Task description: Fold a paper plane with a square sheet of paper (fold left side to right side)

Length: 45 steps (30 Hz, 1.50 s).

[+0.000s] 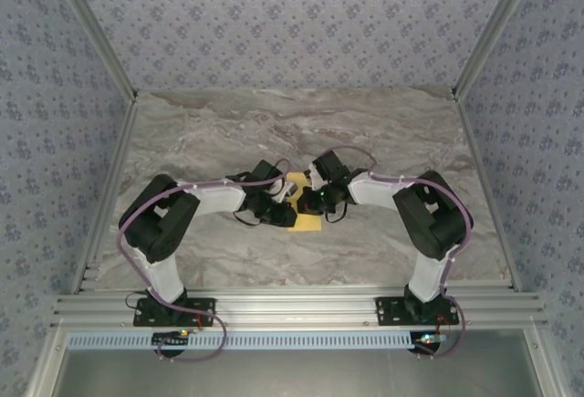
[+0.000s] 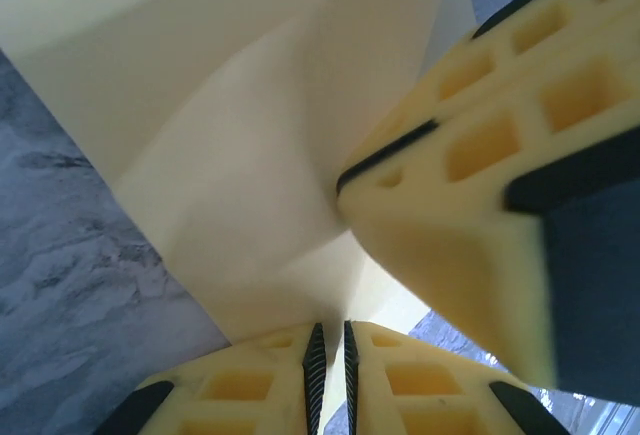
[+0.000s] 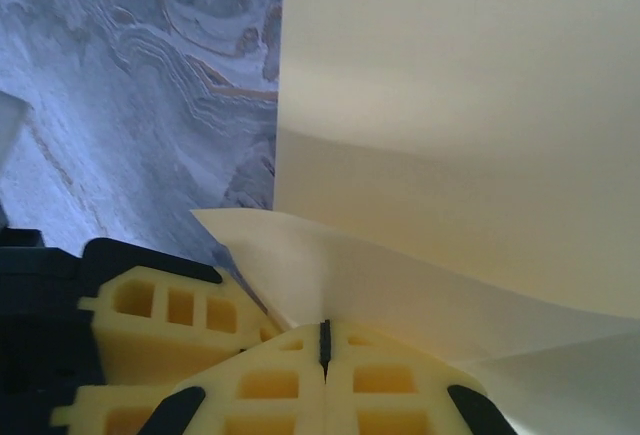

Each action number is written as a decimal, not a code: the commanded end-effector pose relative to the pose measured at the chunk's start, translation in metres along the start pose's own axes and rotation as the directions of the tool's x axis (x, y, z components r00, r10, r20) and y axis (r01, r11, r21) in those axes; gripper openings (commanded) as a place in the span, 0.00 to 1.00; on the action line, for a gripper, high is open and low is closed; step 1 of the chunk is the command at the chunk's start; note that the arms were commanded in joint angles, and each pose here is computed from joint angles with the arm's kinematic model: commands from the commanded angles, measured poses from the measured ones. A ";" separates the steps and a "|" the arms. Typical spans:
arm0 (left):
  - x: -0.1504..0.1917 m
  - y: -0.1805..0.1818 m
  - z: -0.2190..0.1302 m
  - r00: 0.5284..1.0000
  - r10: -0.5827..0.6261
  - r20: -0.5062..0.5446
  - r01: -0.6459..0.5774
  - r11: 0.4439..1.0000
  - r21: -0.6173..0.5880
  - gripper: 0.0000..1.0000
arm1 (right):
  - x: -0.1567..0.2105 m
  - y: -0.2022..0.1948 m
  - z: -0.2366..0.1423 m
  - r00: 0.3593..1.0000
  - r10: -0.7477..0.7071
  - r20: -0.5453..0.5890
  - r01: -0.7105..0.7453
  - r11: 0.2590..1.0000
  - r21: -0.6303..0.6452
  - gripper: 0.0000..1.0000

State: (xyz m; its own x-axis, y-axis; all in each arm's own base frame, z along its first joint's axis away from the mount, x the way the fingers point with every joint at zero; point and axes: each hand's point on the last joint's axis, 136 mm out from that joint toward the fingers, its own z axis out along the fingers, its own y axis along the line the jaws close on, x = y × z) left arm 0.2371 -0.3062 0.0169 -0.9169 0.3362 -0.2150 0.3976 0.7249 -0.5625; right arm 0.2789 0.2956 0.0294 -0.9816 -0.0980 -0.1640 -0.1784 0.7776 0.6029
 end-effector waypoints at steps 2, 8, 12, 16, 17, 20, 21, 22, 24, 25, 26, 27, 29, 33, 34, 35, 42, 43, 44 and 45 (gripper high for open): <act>0.034 0.026 0.011 0.995 -0.038 -0.092 0.028 0.994 -0.106 0.17 | 0.004 -0.002 0.010 0.999 0.011 -0.033 -0.010 1.000 0.013 0.01; 0.035 0.029 0.012 0.995 -0.045 -0.093 0.034 0.992 -0.118 0.17 | 0.014 -0.026 0.012 0.998 0.021 -0.063 -0.013 0.994 0.111 0.01; 0.041 0.033 0.014 0.993 -0.053 -0.109 0.039 0.991 -0.130 0.17 | 0.015 -0.042 0.007 0.998 0.026 -0.059 -0.017 0.989 0.144 0.01; 0.044 0.035 0.015 0.992 -0.059 -0.111 0.045 0.990 -0.132 0.17 | 0.007 -0.050 -0.002 0.999 0.027 -0.023 -0.023 0.991 0.133 0.01; 0.044 0.035 0.015 0.992 -0.060 -0.111 0.045 0.990 -0.132 0.17 | 0.004 -0.051 -0.004 1.000 0.023 -0.014 -0.021 0.992 0.127 0.01; 0.044 0.036 0.015 0.992 -0.059 -0.110 0.045 0.990 -0.132 0.17 | -0.008 -0.051 -0.011 1.000 0.009 0.019 -0.011 0.995 0.097 0.02; 0.044 0.036 0.015 0.992 -0.061 -0.109 0.046 0.990 -0.132 0.17 | -0.011 -0.053 -0.012 1.000 0.008 0.027 -0.011 0.996 0.092 0.01; 0.045 0.036 0.016 0.992 -0.060 -0.111 0.045 0.990 -0.132 0.17 | -0.014 -0.055 -0.014 0.999 0.009 0.033 -0.012 0.996 0.088 0.02; 0.044 0.036 0.016 0.992 -0.061 -0.107 0.046 0.990 -0.131 0.17 | -0.020 -0.060 -0.017 0.999 0.016 0.041 -0.020 0.996 0.086 0.02; 0.044 0.036 0.016 0.992 -0.062 -0.108 0.047 0.990 -0.131 0.17 | -0.021 -0.063 -0.018 0.999 0.022 0.043 -0.026 0.996 0.089 0.02; 0.045 0.036 0.016 0.992 -0.061 -0.108 0.046 0.990 -0.132 0.17 | -0.023 -0.066 -0.019 0.999 0.026 0.045 -0.030 0.995 0.093 0.02; 0.044 0.036 0.016 0.993 -0.059 -0.106 0.045 0.990 -0.131 0.16 | -0.024 -0.070 -0.021 0.999 0.026 0.047 -0.031 0.995 0.099 0.02; 0.045 0.036 0.015 0.993 -0.060 -0.106 0.046 0.990 -0.132 0.17 | -0.027 -0.077 -0.024 0.998 0.038 0.050 -0.043 0.993 0.107 0.02; 0.045 0.036 0.015 0.993 -0.061 -0.105 0.047 0.990 -0.130 0.17 | -0.030 -0.084 -0.026 0.997 0.056 0.053 -0.061 0.993 0.098 0.02; 0.043 0.035 0.014 0.993 -0.059 -0.102 0.046 0.991 -0.129 0.17 | -0.030 -0.083 -0.025 0.997 0.056 0.047 -0.061 0.994 0.095 0.02; 0.042 0.034 0.013 0.994 -0.055 -0.098 0.043 0.991 -0.126 0.17 | -0.030 -0.083 -0.025 0.997 0.056 0.046 -0.060 0.994 0.094 0.02; 0.000 -0.017 -0.014 1.000 0.017 -0.003 -0.017 1.000 0.015 0.21 | -0.024 -0.086 -0.019 0.997 0.071 0.026 -0.073 0.993 0.095 0.02; -0.008 -0.027 -0.019 1.000 0.029 0.012 -0.030 0.999 0.041 0.22 | -0.024 -0.086 -0.020 0.997 0.072 0.026 -0.074 0.993 0.095 0.02; -0.014 -0.035 -0.022 0.999 0.043 0.021 -0.044 0.997 0.060 0.22 | -0.024 -0.085 -0.020 0.997 0.071 0.027 -0.074 0.993 0.096 0.02; -0.019 -0.040 -0.025 0.998 0.052 0.027 -0.054 0.996 0.074 0.23 | -0.023 -0.086 -0.020 0.997 0.073 0.025 -0.075 0.992 0.097 0.02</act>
State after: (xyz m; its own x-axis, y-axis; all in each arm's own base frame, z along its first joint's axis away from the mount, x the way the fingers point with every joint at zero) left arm 0.2371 -0.3114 0.0297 -0.9118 0.3421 -0.2271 0.4092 0.7118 -0.5709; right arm 0.3185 0.2359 0.0182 -0.9830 -0.0351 -0.1805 -0.1385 0.7870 0.6013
